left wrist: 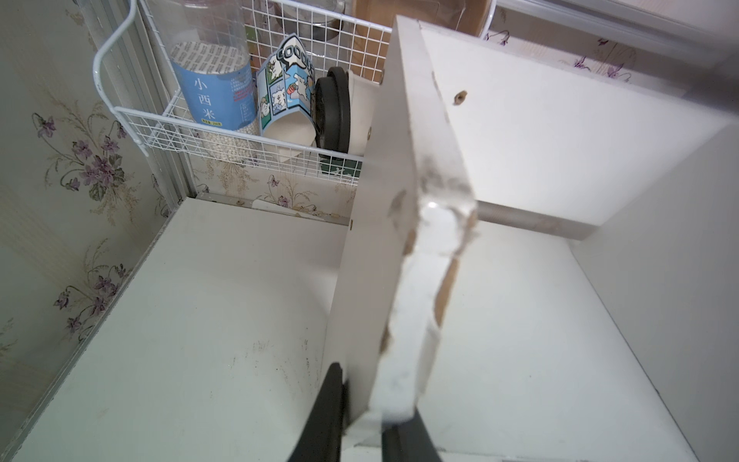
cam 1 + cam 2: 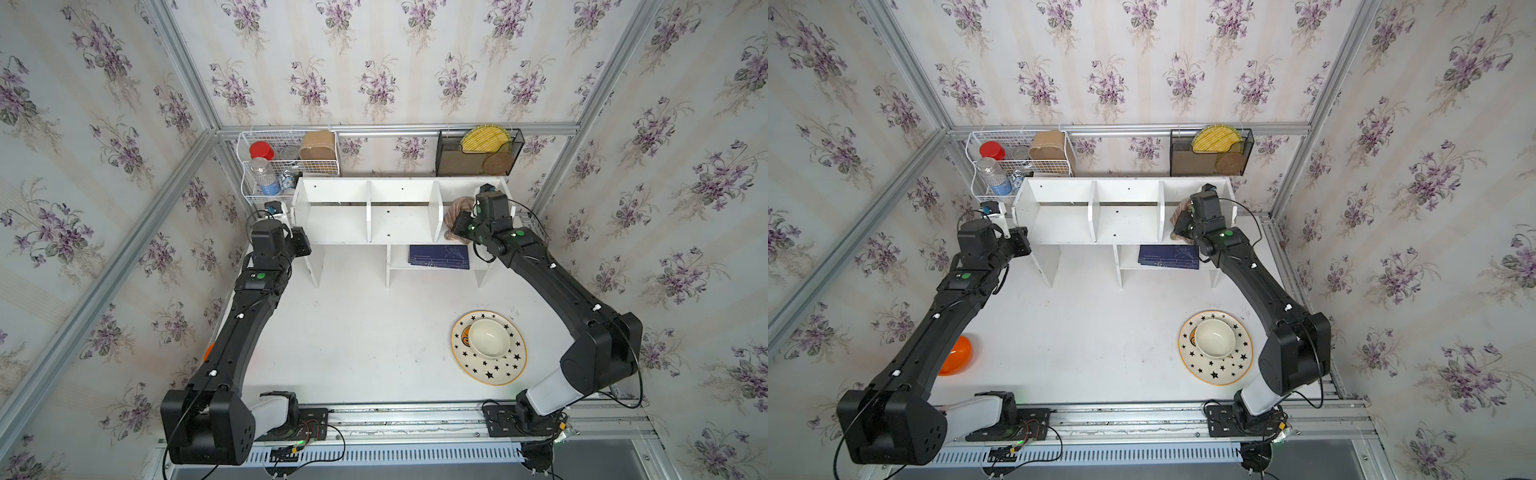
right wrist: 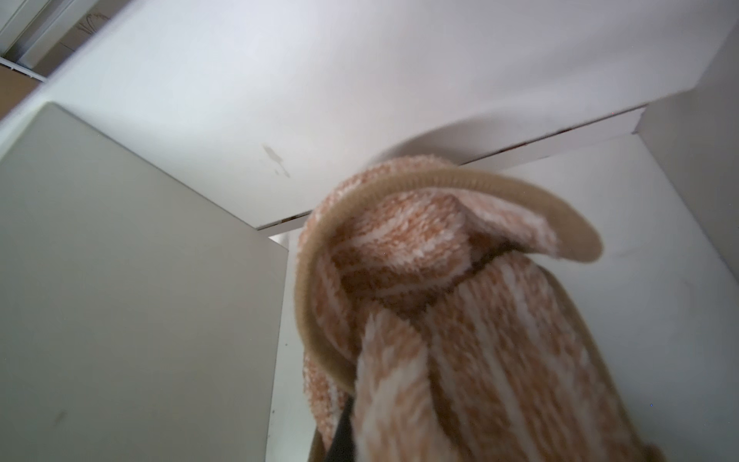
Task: Wipe the bookshelf clean with a cloth
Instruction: Wipe the dust from the shelf.
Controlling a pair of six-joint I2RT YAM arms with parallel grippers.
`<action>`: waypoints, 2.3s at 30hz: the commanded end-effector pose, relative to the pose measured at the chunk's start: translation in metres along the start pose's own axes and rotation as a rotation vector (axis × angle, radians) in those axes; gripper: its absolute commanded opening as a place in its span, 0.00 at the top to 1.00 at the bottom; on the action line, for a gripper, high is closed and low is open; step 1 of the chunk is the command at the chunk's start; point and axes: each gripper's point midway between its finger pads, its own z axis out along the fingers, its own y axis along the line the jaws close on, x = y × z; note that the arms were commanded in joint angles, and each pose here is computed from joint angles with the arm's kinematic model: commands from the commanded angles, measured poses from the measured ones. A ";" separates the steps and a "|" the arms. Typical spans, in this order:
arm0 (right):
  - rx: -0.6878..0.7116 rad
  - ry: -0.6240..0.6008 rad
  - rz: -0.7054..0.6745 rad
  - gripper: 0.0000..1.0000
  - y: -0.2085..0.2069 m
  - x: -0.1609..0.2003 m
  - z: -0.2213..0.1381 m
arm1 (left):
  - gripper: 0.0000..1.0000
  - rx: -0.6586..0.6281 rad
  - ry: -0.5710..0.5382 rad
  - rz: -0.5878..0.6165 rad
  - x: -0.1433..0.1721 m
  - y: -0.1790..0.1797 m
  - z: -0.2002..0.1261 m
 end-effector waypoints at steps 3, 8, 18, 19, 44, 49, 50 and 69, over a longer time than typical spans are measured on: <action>0.149 0.041 -0.025 1.00 -0.035 0.016 -0.005 | 1.00 0.050 0.071 -0.097 0.016 -0.008 -0.001; 0.172 0.041 -0.024 1.00 -0.041 0.019 -0.009 | 1.00 0.052 0.067 -0.098 0.015 -0.009 -0.002; 0.005 0.057 -0.010 1.00 0.006 0.012 0.013 | 1.00 0.048 0.066 -0.094 0.015 -0.008 -0.003; 0.008 0.050 -0.011 1.00 0.007 0.008 0.015 | 1.00 0.047 0.066 -0.093 0.015 -0.008 -0.003; 0.024 0.048 -0.087 1.00 0.026 0.012 0.014 | 1.00 0.033 0.065 -0.081 0.015 -0.006 -0.003; 0.138 0.014 -0.072 1.00 0.000 -0.010 0.016 | 1.00 0.034 0.064 -0.081 0.015 -0.006 -0.003; 0.153 0.012 -0.058 1.00 -0.008 -0.013 0.015 | 1.00 0.036 0.065 -0.081 0.015 -0.006 -0.003; 0.034 0.048 -0.065 1.00 0.023 0.008 0.007 | 1.00 0.033 0.059 -0.079 0.013 -0.006 -0.005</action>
